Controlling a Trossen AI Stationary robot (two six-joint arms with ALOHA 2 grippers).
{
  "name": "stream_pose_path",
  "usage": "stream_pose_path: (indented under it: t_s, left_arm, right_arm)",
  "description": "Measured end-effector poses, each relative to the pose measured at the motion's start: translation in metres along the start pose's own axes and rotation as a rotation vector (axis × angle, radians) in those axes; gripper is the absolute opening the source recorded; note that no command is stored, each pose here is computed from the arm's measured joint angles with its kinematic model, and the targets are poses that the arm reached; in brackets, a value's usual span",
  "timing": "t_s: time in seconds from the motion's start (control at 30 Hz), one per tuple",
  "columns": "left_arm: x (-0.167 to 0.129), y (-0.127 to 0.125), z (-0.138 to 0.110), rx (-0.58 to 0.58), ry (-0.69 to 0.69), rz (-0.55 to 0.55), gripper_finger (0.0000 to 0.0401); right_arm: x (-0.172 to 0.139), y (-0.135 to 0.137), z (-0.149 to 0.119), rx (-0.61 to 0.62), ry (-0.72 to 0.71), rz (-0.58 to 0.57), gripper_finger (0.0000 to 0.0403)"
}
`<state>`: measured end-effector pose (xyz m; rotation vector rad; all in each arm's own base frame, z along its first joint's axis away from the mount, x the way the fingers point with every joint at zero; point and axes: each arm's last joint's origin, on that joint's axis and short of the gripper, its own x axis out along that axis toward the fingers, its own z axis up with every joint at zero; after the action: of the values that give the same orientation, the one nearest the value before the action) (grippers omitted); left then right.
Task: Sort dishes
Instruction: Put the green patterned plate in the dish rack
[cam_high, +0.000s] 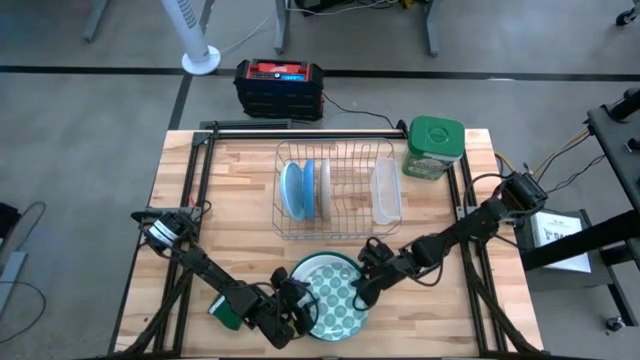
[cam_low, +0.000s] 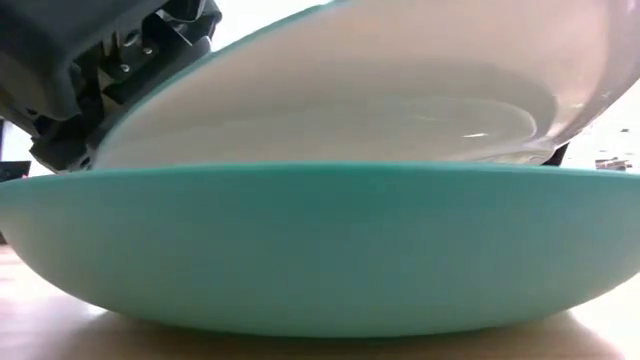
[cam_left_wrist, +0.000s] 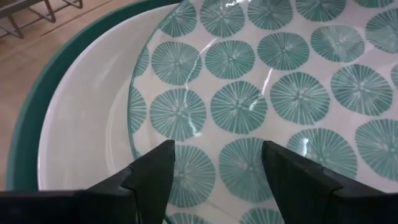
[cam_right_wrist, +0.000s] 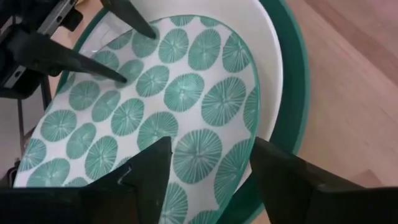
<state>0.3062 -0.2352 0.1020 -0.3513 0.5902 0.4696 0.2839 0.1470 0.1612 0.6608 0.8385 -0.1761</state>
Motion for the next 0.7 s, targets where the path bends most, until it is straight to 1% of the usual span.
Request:
stream_pose_path:
  t_s: [0.17,0.27,0.43,0.53,0.7]
  left_arm:
    - [0.002,0.002,0.002,-0.004,-0.040,0.024,0.0232]
    - [0.004,0.003,0.004,-0.011,-0.047,0.032,0.0232]
    - [0.005,0.003,0.005,-0.002,-0.055,0.030,0.0232]
    - [0.006,0.002,0.006,-0.009,-0.058,0.027,0.0232]
    - [0.005,0.002,0.006,-0.008,-0.079,0.037,0.0232]
  right_arm:
    - [0.002,0.000,-0.002,0.011,0.028,0.010,0.0172]
    - [0.007,-0.001,-0.004,0.022,0.068,0.028,0.0160]
    - [0.016,-0.004,-0.006,0.017,0.076,0.015,0.0138]
    - [0.018,-0.006,-0.005,-0.006,0.071,0.002,0.0109]
    - [0.018,-0.008,-0.003,-0.014,0.051,-0.020,0.0042]
